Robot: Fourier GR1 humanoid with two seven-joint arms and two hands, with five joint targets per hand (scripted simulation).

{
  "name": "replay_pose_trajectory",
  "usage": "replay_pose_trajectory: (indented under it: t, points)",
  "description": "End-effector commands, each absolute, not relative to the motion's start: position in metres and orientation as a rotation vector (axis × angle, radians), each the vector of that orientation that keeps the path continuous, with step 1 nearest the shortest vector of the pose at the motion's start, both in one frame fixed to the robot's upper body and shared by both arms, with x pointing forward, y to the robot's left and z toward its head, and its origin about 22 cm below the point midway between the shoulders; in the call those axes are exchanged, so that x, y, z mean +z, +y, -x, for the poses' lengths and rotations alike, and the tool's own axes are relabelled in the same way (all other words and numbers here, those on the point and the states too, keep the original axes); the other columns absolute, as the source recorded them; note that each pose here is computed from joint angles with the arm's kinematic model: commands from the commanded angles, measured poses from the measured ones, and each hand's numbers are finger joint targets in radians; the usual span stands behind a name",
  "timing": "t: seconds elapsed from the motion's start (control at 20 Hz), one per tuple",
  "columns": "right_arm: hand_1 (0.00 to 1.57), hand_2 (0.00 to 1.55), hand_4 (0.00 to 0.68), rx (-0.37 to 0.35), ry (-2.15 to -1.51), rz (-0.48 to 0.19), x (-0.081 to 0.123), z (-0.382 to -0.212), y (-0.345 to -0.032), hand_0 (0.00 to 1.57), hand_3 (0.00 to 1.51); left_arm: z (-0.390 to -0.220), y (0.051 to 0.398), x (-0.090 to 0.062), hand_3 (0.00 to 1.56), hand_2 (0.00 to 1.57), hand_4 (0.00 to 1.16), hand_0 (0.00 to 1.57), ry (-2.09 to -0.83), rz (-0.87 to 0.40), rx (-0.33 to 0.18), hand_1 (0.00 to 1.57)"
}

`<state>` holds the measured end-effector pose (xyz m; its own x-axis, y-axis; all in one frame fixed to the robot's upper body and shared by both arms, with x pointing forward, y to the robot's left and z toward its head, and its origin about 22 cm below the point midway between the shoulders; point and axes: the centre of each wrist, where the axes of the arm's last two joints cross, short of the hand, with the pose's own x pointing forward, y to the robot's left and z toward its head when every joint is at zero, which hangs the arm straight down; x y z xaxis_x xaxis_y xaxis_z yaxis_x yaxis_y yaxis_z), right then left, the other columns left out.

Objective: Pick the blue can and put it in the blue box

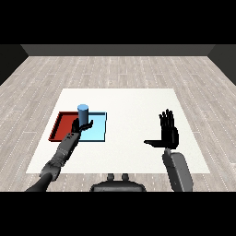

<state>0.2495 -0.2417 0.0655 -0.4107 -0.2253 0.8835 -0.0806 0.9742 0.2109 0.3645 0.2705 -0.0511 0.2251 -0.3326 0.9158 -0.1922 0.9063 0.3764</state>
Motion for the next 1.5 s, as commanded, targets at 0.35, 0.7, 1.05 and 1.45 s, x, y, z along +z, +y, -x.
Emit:
replay_pose_trajectory:
  t: [0.35, 0.7, 1.05, 1.45]
  points:
    - [0.00, 0.00, 0.000, -0.221, -1.942, -0.227, 0.038, -0.268, -0.243, 0.00, 0.00, -0.371, 0.256, -0.066, 1.19, 1.47, 0.94, 1.57, -1.028, -0.593, -0.211, 1.57]
    - [0.00, 0.00, 0.000, -0.236, -1.939, -0.223, 0.026, -0.267, -0.241, 0.00, 0.00, -0.345, 0.249, -0.096, 0.34, 1.42, 0.84, 1.54, -0.895, -0.545, -0.268, 1.54]
    - [0.00, 0.00, 0.000, -0.234, -1.932, -0.234, 0.036, -0.267, -0.238, 0.00, 0.00, -0.341, 0.256, -0.099, 0.00, 0.00, 0.59, 0.00, -0.828, -0.550, -0.294, 0.00]
    - [0.00, 0.00, 0.000, -0.247, -1.962, -0.276, 0.042, -0.263, -0.247, 0.00, 0.00, -0.354, 0.246, -0.086, 0.00, 0.00, 0.00, 0.00, -1.107, -0.757, -0.065, 0.00]
